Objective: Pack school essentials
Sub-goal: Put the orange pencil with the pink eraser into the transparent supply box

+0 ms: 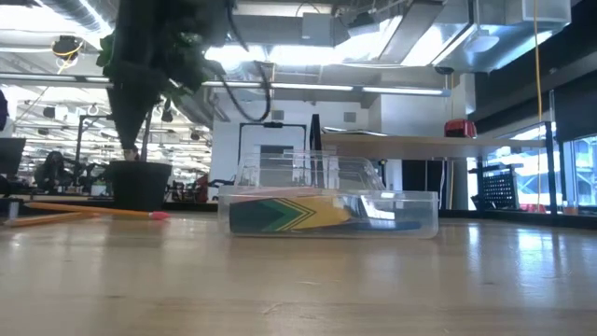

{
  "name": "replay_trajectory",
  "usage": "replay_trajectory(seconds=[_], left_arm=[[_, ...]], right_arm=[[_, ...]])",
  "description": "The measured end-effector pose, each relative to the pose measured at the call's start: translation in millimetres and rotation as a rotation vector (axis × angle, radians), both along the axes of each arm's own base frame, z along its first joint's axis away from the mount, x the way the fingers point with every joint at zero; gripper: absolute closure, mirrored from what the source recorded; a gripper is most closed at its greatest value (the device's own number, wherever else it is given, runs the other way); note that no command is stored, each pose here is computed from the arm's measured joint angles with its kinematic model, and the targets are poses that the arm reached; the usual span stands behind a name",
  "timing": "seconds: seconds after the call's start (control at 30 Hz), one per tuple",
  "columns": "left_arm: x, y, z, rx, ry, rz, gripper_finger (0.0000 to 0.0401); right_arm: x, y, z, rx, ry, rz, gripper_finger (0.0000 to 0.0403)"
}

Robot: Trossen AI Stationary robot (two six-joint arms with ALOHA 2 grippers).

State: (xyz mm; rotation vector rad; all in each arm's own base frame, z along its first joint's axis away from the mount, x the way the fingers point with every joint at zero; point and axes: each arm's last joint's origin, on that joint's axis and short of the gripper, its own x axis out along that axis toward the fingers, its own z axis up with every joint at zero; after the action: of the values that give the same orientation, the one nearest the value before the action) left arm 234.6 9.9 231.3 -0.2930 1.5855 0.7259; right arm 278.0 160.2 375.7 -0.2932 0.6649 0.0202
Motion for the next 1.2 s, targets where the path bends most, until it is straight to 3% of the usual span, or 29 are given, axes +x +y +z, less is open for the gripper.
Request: replay_trajectory(seconds=[0.27, 0.53, 1.0, 1.2], left_arm=[[-13.7, 24.6, -33.2, -0.050, 0.062, -0.004, 0.0006], [-25.9, 28.2, -59.5, -0.133, 0.084, -0.056, 0.0006], [-23.1, 38.9, -66.0, -0.009, 0.046, -0.099, 0.0006], [-24.2, 45.4, -66.0, -0.014, 0.054, -0.123, 0.0006]], right_arm=[[0.9, -0.9, 1.0, -0.019, -0.020, -0.021, 0.0334], [0.8, -0.9, 0.9, -0.019, -0.019, -0.021, 0.0334], [0.9, -0.8, 1.0, -0.016, -0.019, -0.022, 0.0334], [0.9, -0.8, 1.0, -0.016, -0.019, -0.021, 0.0334]])
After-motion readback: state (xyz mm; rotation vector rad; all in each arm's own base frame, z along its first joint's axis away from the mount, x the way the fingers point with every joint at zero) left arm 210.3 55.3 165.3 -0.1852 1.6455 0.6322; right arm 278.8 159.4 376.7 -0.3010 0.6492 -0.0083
